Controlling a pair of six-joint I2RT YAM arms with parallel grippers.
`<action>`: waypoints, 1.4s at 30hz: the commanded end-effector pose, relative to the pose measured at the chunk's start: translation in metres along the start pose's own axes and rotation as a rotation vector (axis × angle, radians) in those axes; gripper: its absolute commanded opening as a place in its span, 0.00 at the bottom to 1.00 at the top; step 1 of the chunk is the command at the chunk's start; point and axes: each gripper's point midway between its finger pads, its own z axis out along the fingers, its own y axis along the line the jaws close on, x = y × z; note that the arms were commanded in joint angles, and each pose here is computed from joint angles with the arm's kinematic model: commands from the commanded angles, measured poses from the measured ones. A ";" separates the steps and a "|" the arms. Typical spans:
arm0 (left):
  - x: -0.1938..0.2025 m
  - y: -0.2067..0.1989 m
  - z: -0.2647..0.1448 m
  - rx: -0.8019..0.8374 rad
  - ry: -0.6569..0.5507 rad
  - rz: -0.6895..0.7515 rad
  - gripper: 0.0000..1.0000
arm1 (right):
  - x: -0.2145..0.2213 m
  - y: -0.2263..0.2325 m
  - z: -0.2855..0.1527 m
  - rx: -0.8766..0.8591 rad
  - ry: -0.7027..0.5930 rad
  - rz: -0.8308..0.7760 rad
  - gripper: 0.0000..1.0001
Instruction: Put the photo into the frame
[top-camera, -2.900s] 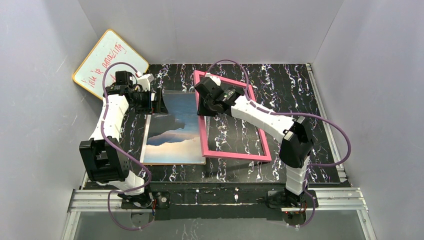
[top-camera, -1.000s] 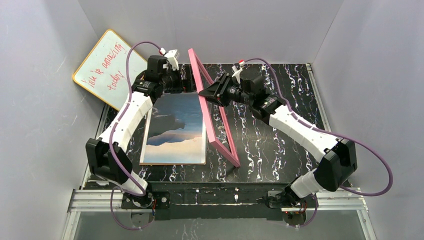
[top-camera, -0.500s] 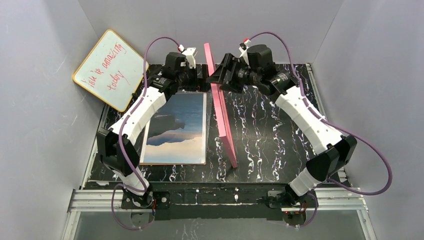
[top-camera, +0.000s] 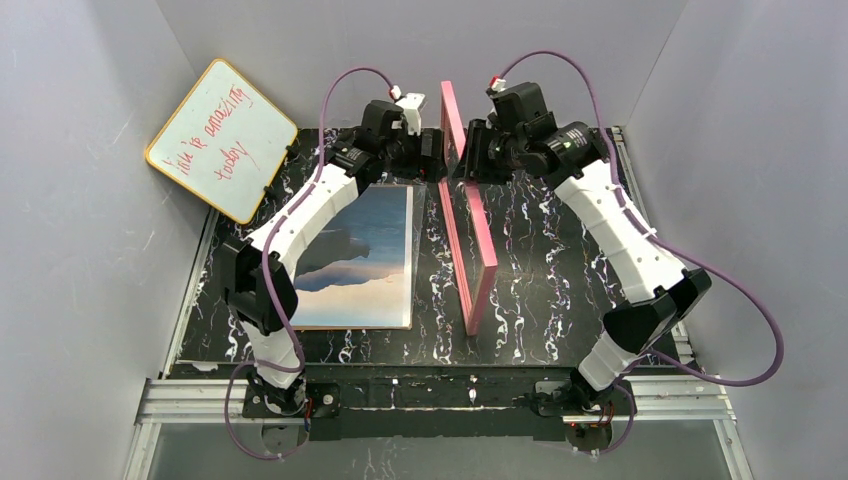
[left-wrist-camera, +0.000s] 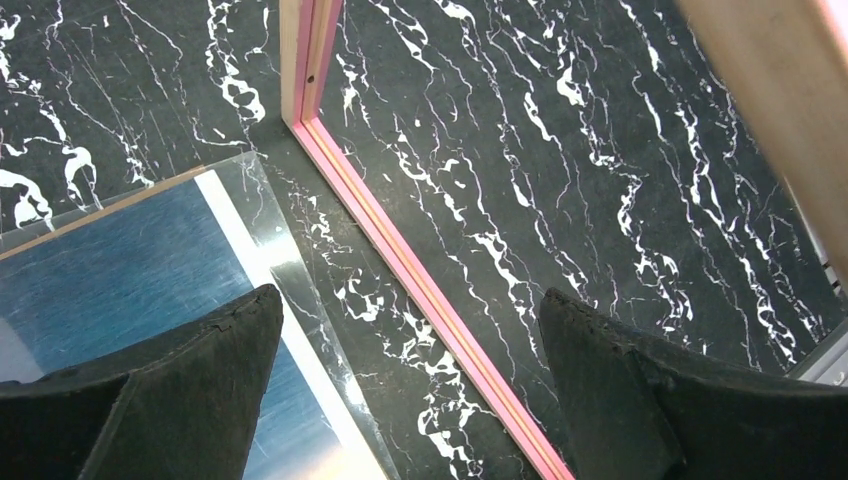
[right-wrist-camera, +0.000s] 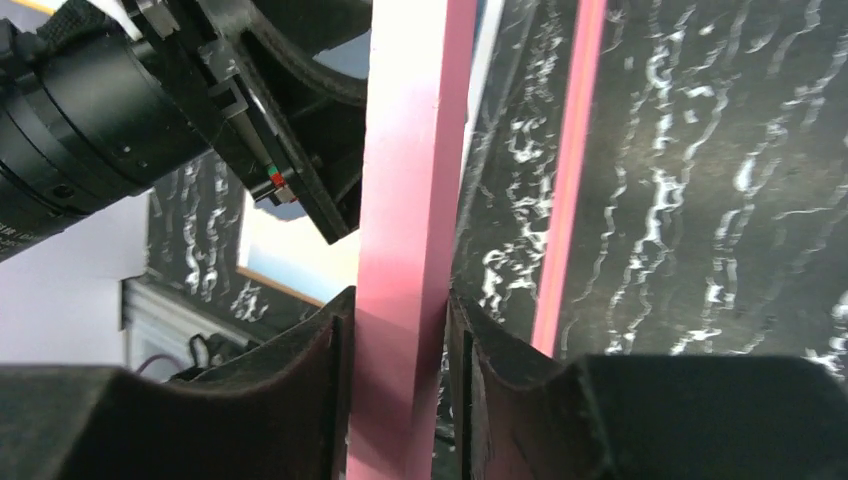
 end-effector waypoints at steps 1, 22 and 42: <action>-0.008 0.004 -0.008 -0.046 -0.013 0.043 0.98 | -0.015 -0.025 -0.030 0.151 -0.080 -0.090 0.43; 0.062 0.050 -0.019 -0.178 0.247 0.163 0.98 | 0.049 -0.150 -0.049 0.540 -0.040 -0.142 0.04; 0.102 0.095 -0.045 -0.288 0.376 0.276 0.98 | 0.073 -0.191 -0.013 0.605 0.025 -0.175 0.01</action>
